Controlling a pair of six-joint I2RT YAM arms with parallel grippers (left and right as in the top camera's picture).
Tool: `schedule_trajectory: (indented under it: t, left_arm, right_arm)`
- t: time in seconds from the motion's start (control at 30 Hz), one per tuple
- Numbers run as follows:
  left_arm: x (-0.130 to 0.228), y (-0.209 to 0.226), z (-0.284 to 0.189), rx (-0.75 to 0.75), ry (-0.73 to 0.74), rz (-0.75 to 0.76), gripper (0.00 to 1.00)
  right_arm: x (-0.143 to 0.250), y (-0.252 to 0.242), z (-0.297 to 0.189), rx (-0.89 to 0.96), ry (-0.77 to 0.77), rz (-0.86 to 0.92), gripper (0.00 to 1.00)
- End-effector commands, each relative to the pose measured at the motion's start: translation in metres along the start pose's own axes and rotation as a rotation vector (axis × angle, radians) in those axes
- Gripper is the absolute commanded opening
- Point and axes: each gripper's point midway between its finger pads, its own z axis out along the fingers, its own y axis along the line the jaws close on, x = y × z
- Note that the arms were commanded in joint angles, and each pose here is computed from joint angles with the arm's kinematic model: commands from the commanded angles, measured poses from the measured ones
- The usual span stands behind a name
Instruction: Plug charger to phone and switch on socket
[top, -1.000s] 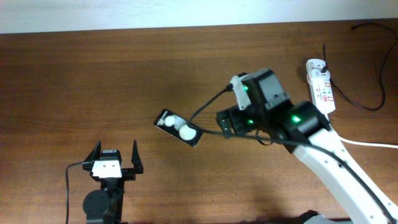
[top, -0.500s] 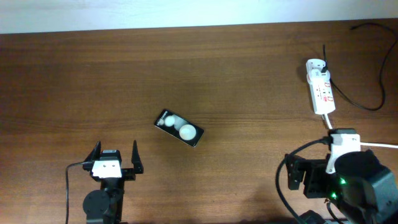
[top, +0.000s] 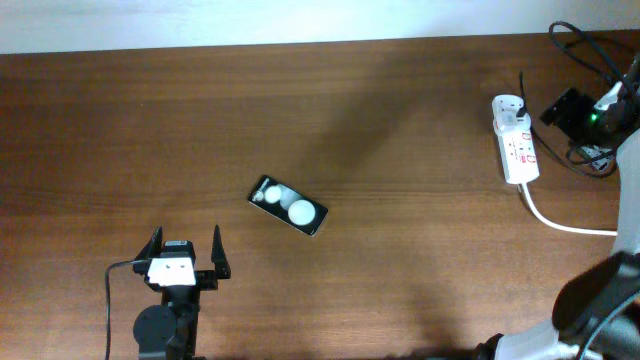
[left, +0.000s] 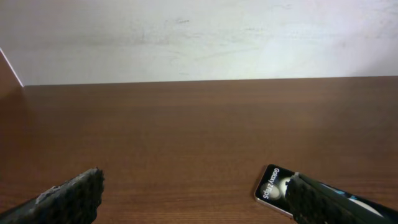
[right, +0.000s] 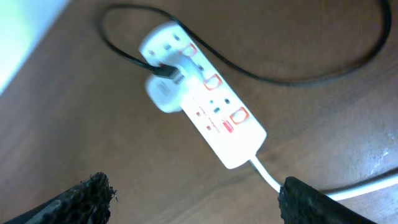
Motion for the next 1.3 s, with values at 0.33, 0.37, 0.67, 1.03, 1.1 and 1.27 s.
schedule_trajectory:
  t: [0.33,0.37,0.67,1.03,1.1,1.27]
  left_arm:
    - [0.002,0.000,0.000,0.000,0.004,0.012,0.99]
    - [0.002,0.000,0.000,0.000,0.004,0.012,0.99]
    - [0.002,0.000,0.000,0.000,0.004,0.012,0.99]
    - [0.002,0.000,0.000,0.000,0.004,0.012,0.99]
    - [0.002,0.000,0.000,-0.001,0.004,0.012,0.99]
    - [0.002,0.000,0.000,-0.001,0.004,0.012,0.99]
  right_arm:
    - [-0.009,-0.113,0.142,0.165,0.131,0.595,0.80]
    - [-0.009,-0.114,0.148,0.163,0.131,0.612,0.79]
    - [-0.013,-0.119,0.192,0.119,0.105,0.659,0.49]
    - [-0.094,-0.004,0.114,-0.223,-0.086,0.236,0.04]
    - [-0.105,0.054,0.059,-0.303,-0.185,0.079,0.04]
    - [-0.074,0.168,-0.037,-0.454,-0.335,-0.333,0.04]
